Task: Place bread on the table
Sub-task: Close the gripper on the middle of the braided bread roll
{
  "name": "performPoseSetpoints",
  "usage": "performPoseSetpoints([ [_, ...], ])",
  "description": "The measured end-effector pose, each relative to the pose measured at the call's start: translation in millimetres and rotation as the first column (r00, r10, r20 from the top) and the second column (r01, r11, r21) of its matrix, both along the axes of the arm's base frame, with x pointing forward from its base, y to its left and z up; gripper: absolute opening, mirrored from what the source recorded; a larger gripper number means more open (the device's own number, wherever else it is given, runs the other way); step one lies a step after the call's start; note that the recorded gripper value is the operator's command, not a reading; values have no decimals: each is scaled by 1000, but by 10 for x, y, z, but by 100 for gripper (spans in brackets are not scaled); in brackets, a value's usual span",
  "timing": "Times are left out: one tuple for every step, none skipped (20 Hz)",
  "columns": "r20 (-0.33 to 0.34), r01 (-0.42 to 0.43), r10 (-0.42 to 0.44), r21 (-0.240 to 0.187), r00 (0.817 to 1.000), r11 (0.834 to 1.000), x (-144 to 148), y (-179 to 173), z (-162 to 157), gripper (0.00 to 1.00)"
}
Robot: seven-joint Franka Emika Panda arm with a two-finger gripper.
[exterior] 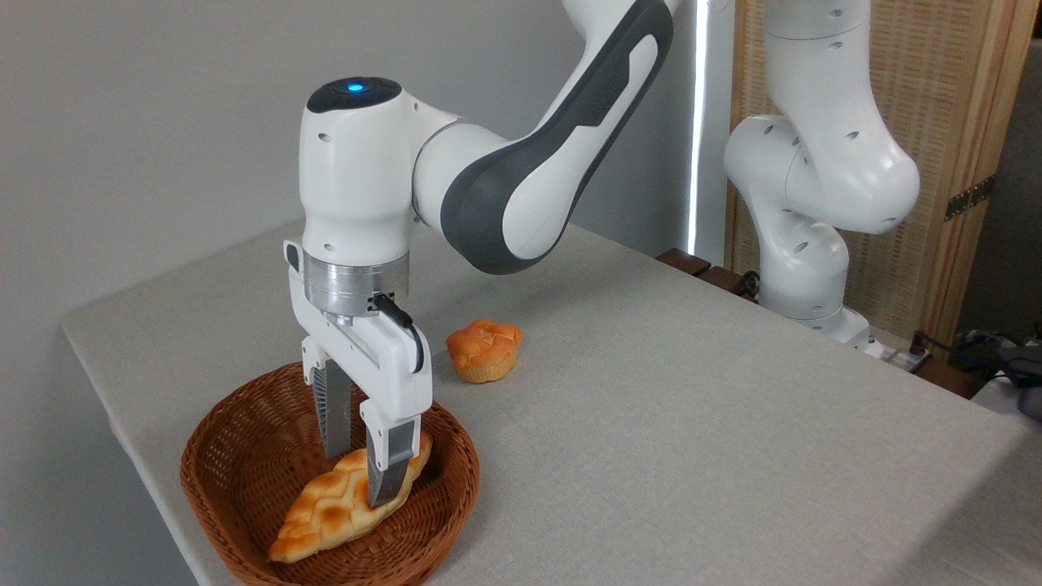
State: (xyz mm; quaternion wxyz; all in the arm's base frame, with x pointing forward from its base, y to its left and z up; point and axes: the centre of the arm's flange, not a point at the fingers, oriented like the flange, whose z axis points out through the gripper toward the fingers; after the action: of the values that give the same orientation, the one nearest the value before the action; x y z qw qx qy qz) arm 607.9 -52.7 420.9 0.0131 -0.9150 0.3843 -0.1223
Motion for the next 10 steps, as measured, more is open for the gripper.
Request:
performPoseSetpoints([
  [1, 12, -12, 3, 1000, 1000, 0, 0, 0, 29],
  [2, 23, -23, 6, 1000, 1000, 0, 3, 0, 15],
  [2, 31, -31, 8, 1000, 999, 0, 5, 0, 14],
  [3, 41, -41, 10, 999, 999, 1, 5, 1, 14],
  [4, 53, -53, 13, 999, 999, 1, 8, 2, 14],
  [5, 60, -60, 15, 998, 998, 2, 13, 2, 14],
  [5, 63, -63, 16, 998, 998, 2, 19, 4, 14],
  [6, 64, -64, 16, 998, 998, 2, 20, 6, 14],
  [6, 64, -64, 16, 998, 998, 2, 20, 8, 14],
  [7, 64, -64, 16, 998, 998, 3, 20, 11, 14],
])
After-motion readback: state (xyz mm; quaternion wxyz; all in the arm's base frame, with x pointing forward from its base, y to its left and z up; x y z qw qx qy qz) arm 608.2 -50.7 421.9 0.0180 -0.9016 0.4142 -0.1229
